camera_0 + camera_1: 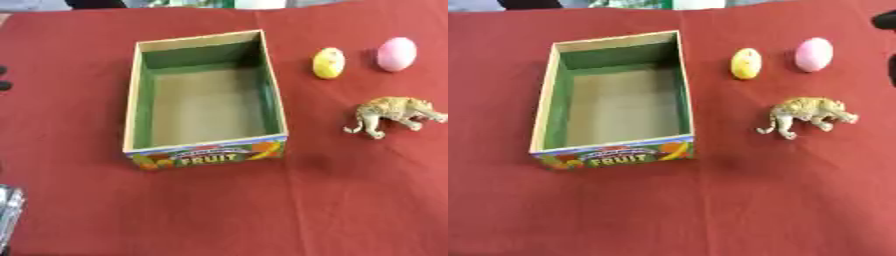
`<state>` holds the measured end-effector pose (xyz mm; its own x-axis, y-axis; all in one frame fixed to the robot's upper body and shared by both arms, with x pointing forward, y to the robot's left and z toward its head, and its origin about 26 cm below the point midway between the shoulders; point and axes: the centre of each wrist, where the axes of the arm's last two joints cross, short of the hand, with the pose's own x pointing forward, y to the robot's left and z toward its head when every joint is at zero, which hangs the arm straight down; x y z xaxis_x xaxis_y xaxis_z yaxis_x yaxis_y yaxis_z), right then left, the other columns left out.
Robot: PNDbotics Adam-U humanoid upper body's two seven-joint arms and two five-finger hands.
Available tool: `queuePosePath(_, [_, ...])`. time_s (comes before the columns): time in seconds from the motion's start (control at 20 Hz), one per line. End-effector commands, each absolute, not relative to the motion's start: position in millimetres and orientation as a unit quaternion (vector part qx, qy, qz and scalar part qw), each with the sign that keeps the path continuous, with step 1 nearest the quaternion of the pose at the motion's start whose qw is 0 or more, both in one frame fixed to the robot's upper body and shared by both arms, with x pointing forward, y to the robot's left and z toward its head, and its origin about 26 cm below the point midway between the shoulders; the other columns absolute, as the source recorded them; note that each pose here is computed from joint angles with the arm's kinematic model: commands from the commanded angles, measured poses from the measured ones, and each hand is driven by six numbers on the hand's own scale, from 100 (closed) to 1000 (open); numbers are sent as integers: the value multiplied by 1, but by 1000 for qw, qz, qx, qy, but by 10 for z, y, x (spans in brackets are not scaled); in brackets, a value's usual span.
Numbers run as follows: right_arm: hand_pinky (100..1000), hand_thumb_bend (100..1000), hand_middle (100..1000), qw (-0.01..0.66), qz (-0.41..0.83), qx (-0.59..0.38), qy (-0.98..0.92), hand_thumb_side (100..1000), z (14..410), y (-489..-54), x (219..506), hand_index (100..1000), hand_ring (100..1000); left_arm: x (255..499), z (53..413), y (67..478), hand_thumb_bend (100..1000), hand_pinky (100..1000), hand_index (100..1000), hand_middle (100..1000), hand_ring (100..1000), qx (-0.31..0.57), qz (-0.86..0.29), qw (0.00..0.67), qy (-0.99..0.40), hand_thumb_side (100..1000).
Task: Pick up objects on the table and place them in the box.
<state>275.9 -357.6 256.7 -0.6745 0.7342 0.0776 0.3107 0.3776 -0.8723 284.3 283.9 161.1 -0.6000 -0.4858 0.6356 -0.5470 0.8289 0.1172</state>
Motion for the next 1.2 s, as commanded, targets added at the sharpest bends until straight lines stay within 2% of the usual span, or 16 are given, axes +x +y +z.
queuePosePath(0.05, [829,100,828,199,508,-358,-758,1000,2837,-3557,2732,883,870,2819,1678,2887,100,530,750,671,603,298,27,331,-895,891])
queuePosePath(0.3, [830,100,804,182,564,-359,-721,1000,3098,-3490,2734,877,865,2805,1659,2904,100,530,747,671,603,300,18,337,-892,890])
queuePosePath(0.85, [848,101,841,144,675,-360,-628,1000,3371,-3302,2746,873,884,2807,1662,2896,100,530,747,672,604,296,10,340,-893,889])
queuePosePath(1.0, [858,216,853,133,699,-356,-606,998,3423,-3266,2745,879,894,2807,1661,2896,100,530,747,672,604,295,8,341,-892,888])
queuePosePath(1.2, [857,264,847,126,723,-349,-582,942,3472,-3229,2745,884,896,2806,1660,2894,100,530,745,672,604,295,7,342,-892,889])
